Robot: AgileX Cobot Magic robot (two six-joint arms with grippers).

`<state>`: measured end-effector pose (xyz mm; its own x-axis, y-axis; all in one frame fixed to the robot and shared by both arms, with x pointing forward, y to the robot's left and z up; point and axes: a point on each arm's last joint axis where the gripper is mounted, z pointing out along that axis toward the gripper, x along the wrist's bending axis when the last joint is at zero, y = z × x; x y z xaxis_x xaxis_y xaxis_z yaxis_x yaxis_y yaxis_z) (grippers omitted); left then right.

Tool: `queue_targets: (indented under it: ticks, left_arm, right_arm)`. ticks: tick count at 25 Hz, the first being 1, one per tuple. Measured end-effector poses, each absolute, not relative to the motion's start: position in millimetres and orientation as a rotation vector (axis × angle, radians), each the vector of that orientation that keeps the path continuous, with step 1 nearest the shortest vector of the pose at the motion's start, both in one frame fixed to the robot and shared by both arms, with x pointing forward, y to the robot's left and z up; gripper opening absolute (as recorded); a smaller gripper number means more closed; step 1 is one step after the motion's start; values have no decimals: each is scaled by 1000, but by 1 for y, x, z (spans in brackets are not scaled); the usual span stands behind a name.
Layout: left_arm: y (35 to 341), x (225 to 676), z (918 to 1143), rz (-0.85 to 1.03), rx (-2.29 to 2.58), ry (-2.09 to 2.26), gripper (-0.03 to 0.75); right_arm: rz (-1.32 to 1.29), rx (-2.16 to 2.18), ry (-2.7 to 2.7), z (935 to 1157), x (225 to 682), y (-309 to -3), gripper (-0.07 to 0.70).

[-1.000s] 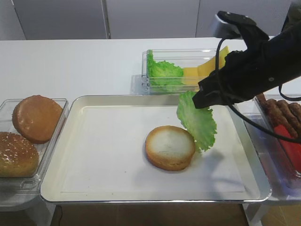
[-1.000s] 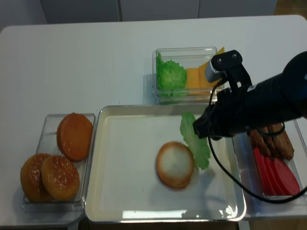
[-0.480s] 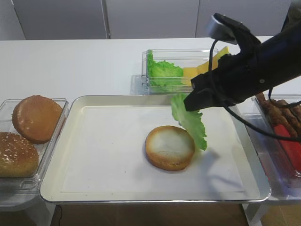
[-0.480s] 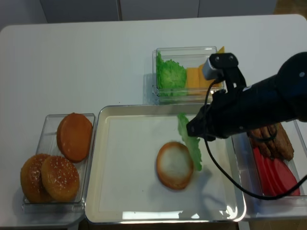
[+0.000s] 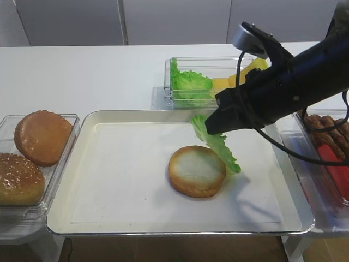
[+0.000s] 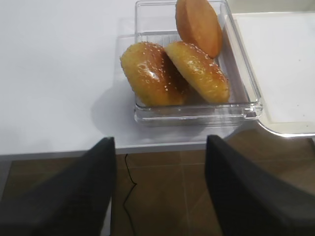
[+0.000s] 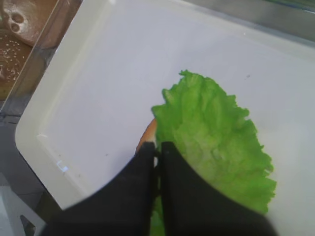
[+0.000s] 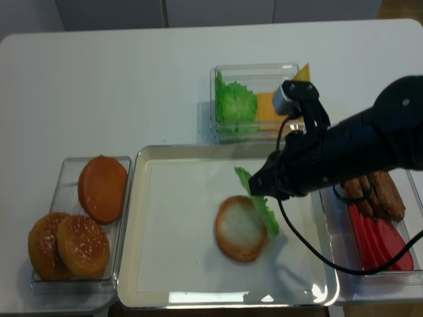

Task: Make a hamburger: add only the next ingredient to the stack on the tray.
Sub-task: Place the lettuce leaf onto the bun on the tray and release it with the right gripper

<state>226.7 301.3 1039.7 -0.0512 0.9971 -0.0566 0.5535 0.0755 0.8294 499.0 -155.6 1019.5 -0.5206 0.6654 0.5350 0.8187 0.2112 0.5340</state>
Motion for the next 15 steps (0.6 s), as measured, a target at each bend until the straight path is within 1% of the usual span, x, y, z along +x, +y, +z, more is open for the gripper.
queue_targets:
  ticks: [15]
  left_arm:
    - [301,227,1040,842,1554,1686,427]
  right_arm:
    - [-1207,-1411,-2236,1021,497,-153,41]
